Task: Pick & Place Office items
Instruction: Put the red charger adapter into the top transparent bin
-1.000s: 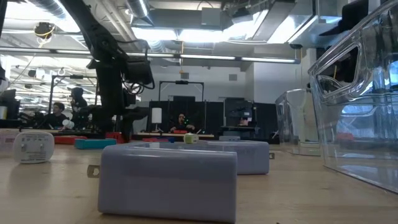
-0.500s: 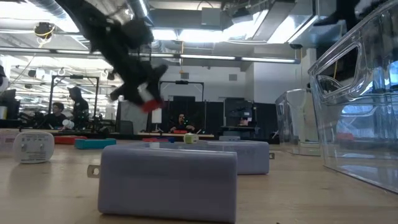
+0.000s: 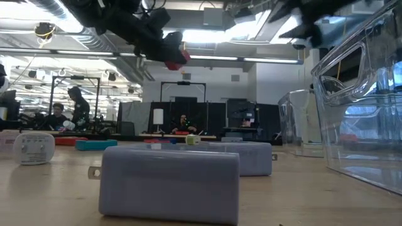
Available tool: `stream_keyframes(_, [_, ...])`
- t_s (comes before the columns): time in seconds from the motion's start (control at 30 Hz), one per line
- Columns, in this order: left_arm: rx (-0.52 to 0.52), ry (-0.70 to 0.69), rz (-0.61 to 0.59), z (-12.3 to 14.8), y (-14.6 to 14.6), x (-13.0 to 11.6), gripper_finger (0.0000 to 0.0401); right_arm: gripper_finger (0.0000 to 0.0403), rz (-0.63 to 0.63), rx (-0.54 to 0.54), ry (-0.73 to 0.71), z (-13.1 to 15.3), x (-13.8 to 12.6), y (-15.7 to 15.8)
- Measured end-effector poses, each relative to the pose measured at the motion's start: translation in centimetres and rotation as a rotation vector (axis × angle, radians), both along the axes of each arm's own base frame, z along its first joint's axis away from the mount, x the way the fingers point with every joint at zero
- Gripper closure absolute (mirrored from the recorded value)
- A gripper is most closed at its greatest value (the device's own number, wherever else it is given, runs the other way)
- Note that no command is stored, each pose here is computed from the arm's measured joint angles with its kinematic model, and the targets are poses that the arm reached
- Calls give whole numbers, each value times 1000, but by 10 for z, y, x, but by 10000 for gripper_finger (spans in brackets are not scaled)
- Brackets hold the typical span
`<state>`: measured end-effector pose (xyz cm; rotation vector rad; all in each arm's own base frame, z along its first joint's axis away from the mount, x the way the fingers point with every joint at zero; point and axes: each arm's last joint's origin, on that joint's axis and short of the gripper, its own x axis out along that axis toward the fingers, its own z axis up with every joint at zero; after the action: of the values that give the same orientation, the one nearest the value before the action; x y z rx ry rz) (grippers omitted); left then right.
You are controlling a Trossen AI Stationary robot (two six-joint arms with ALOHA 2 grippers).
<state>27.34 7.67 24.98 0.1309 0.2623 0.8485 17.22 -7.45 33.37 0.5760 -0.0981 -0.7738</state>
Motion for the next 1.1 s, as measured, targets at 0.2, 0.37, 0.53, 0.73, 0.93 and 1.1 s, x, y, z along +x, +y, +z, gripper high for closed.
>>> stream_keyframes(0.2, [17, 20, 19, -4, -12, 4, 190, 130, 174, 146, 60, -12, 52, -12])
stream_keyframes(0.37, [-32, 10, -13, -14, -21, 12, 190, 106, 285, 269, 72, -23, 87, -12])
stream_keyframes(0.53, [-131, -19, -90, -27, -26, 20, 189, 68, 337, 421, 71, -37, 114, -7])
stream_keyframes(0.73, [-295, -46, -190, -47, -30, 30, 189, 53, 409, 497, 144, -60, 142, 5])
stream_keyframes(0.93, [-330, -46, -228, -53, -36, 34, 189, 53, 410, 561, 215, -87, 160, 14])
stream_keyframes(1.1, [-304, -21, -254, -53, -42, 35, 189, 53, 417, 571, 229, -99, 168, 17])
